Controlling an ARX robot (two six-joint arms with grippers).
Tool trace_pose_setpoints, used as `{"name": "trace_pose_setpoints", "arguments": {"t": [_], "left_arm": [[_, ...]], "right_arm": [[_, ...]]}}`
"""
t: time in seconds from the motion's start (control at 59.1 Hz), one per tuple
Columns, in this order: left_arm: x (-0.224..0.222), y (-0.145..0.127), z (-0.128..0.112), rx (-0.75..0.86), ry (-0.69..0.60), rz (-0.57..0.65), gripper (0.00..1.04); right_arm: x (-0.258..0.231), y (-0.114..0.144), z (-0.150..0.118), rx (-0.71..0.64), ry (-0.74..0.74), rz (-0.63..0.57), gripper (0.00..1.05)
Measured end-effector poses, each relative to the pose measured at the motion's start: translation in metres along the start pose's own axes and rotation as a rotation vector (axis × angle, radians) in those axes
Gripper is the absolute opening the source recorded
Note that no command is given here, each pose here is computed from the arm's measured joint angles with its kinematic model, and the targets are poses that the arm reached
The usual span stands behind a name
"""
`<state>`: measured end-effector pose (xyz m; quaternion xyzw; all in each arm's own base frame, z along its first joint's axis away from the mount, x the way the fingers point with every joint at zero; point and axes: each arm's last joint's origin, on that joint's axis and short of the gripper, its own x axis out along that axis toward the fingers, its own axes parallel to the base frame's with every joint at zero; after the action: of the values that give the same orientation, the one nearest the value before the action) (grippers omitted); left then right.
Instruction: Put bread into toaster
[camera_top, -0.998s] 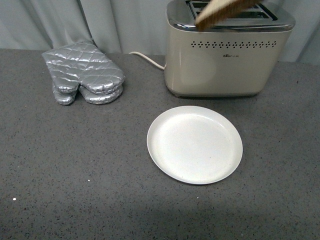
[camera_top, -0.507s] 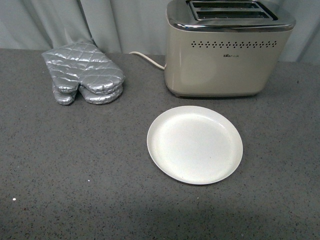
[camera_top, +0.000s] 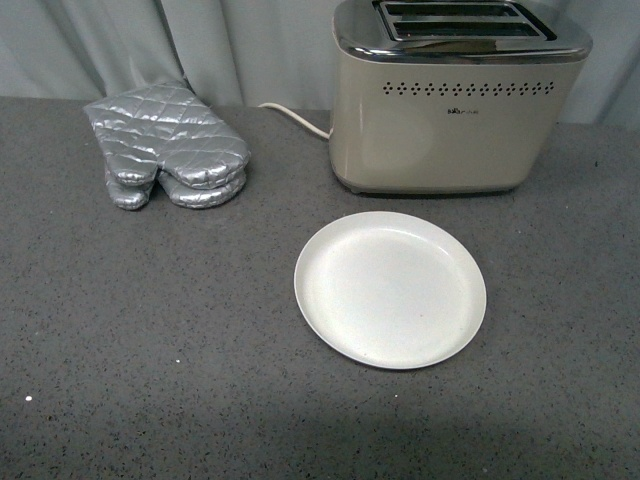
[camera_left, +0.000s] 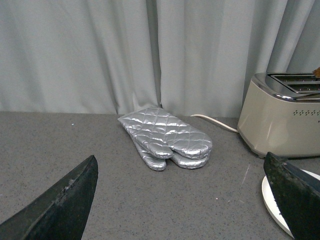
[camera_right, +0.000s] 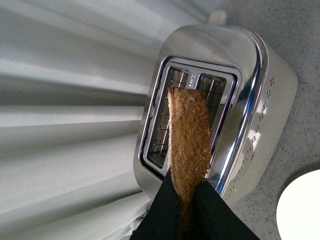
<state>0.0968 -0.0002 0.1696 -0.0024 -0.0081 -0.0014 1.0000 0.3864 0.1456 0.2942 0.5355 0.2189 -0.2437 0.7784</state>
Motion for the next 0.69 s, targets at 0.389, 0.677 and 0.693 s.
{"name": "trace_pose_setpoints", "arguments": {"t": [0.389, 0.677, 0.693], "left_arm": [[0.0, 0.0, 0.0, 0.0, 0.0, 0.0, 0.98], [0.0, 0.0, 0.0, 0.0, 0.0, 0.0, 0.98], [0.0, 0.0, 0.0, 0.0, 0.0, 0.0, 0.98]], "right_arm": [[0.025, -0.01, -0.017, 0.08, -0.018, -0.088, 0.01], [0.038, -0.007, -0.02, 0.091, -0.015, -0.118, 0.01], [0.038, -0.008, -0.02, 0.091, -0.015, -0.122, 0.01]]}}
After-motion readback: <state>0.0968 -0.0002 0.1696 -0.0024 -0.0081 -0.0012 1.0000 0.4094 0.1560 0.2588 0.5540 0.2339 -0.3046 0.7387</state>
